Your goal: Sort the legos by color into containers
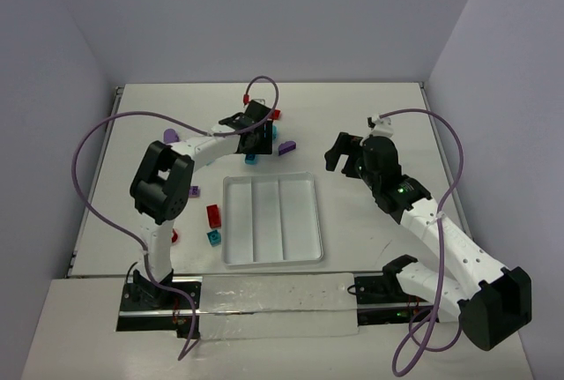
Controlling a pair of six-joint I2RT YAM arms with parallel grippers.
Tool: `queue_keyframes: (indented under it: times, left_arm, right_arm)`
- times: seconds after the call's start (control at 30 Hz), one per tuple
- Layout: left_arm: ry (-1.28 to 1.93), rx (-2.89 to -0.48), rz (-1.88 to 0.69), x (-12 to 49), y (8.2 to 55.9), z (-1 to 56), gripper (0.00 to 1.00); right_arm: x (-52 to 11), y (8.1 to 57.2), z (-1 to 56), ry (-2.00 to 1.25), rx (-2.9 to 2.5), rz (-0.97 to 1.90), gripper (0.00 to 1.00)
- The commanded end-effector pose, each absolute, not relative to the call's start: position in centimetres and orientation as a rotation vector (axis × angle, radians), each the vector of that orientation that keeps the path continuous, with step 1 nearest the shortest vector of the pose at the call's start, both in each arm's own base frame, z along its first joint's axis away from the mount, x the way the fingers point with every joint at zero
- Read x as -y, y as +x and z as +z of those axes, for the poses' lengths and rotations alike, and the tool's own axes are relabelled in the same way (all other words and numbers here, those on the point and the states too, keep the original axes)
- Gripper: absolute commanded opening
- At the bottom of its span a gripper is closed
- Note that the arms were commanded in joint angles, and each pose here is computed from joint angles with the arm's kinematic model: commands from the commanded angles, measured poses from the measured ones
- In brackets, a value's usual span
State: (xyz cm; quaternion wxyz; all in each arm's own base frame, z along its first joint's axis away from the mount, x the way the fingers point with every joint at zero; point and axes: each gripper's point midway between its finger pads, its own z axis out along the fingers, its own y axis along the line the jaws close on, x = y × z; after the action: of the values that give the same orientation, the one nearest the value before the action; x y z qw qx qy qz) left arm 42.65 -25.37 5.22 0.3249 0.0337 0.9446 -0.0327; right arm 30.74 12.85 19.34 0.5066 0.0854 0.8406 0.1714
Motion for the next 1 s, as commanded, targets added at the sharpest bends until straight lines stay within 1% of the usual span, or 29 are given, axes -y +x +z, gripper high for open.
queue_keyframes:
  times: [0.0, 0.13, 0.27, 0.4, 0.53, 0.57, 0.67, 0.73, 0.77, 0.8, 0.87, 0.93, 0.97]
  left_arm:
    - [0.059, -2.44, -0.001, 24.9, 43.7, 5.4, 0.75]
    - [0.036, -2.433, 0.053, 24.1, 43.9, 4.9, 0.75]
    - [0.062, -2.436, 0.045, 24.3, 44.0, 4.5, 0.75]
    - [0.08, -2.448, 0.059, 24.5, 44.2, 3.8, 0.7]
    - [0.095, -2.45, 0.063, 24.6, 44.4, 3.6, 0.59]
    - [0.092, -2.449, 0.07, 24.5, 44.5, 3.5, 0.53]
    - [0.082, -2.44, 0.064, 24.6, 44.6, 4.0, 0.31]
    - [0.067, -2.419, 0.054, 24.4, 44.5, 5.7, 0.12]
    - [0.056, -2.409, 0.045, 24.5, 44.5, 6.5, 0.07]
    - [0.052, -2.396, 0.038, 24.4, 44.4, 7.4, 0.04]
    - [0.027, -2.328, -0.031, 24.4, 43.8, 11.8, 0.0]
    - [0.017, -2.284, -0.077, 24.3, 42.7, 14.1, 0.0]
    - [0.025, -2.295, -0.077, 24.2, 41.6, 13.9, 0.0]
  right_arm:
    - [-13.0, 31.3, 20.3, 0.213, -1.99, 0.431, 1.0]
    - [-13.0, 31.2, 20.3, 0.213, -1.996, 0.428, 1.0]
    - [-13.1, 31.2, 20.0, 0.214, -1.998, 0.434, 1.0]
    - [-13.3, 31.4, 19.8, 0.215, -2.009, 0.441, 1.0]
    - [-13.4, 31.4, 19.9, 0.211, -2.01, 0.44, 1.0]
    - [-13.3, 31.4, 20.0, 0.212, -2.007, 0.438, 1.0]
    - [-13.2, 31.4, 20.0, 0.215, -2.006, 0.433, 1.0]
    - [-13.0, 31.3, 20.2, 0.215, -2.002, 0.428, 1.0]
    - [-13.1, 31.2, 20.2, 0.214, -1.999, 0.429, 1.0]
    - [-13.0, 31.2, 20.2, 0.216, -1.998, 0.429, 1.0]
    - [-12.9, 31.2, 20.3, 0.22, -1.996, 0.429, 1.0]
    - [-13.1, 31.2, 20.4, 0.216, -1.988, 0.44, 1.0]
    - [-13.2, 31.2, 20.5, 0.217, -1.983, 0.448, 1.0]
